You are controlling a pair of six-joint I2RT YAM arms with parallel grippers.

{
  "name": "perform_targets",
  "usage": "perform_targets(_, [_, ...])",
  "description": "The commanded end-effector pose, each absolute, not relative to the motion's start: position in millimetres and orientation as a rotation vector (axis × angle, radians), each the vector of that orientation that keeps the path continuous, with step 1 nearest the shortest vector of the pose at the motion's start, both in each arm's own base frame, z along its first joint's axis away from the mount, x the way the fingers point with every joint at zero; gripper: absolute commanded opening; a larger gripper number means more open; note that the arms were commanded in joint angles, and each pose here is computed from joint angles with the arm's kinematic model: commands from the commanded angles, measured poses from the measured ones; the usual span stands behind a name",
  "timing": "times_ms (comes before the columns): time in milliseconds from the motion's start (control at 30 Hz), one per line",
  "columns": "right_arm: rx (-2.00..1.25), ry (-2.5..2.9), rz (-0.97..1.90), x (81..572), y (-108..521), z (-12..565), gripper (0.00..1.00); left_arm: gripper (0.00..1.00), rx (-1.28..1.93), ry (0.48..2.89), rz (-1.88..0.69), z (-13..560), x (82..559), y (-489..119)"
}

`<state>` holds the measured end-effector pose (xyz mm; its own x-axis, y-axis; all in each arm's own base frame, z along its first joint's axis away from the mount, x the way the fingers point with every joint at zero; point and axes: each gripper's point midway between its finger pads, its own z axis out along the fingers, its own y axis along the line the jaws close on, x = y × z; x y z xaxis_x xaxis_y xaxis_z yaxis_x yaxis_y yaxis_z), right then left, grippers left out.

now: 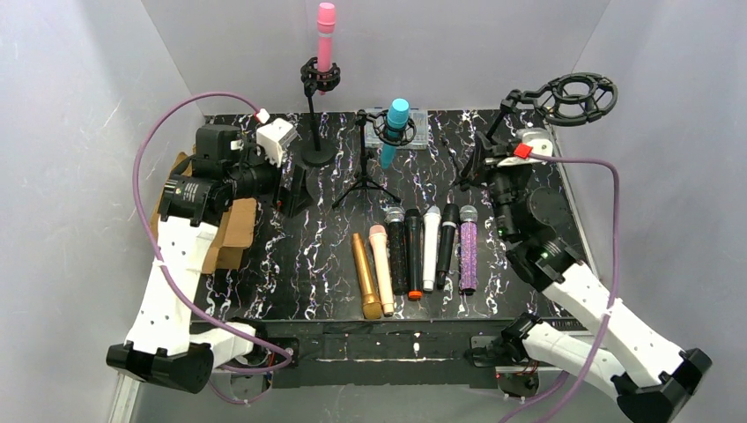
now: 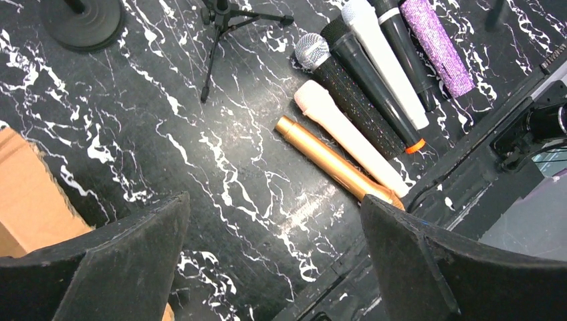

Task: Attach the microphones to the stand

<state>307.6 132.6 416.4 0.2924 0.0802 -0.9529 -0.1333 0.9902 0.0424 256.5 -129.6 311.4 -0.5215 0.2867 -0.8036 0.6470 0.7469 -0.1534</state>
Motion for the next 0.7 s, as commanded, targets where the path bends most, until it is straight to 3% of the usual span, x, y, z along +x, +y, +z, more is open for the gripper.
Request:
perform_targets(0, [-0.222,1.371,0.465,276.5,186.7,396.7,0.01,0.99,0.642,2.201,-0.544,309.3,238.1,-118.7])
perform_targets(167, [-0.420,1.362,0.725,235.7,250.8,392.7,0.01,0.99,0.601,2.220,-0.513,308.3,230.8,-111.5])
perform_targets(433, [-0.629,1.293,0.856,175.4,344.1,391.1,0.01,0.99,0.610,2.246,-0.411,311.7,223.0,-94.8])
perform_targets(667, [-0.636,1.205,0.936,168.2,410.9,383.7,0.01,0.99,0.588,2.241,-0.339,315.2,215.3,-82.6])
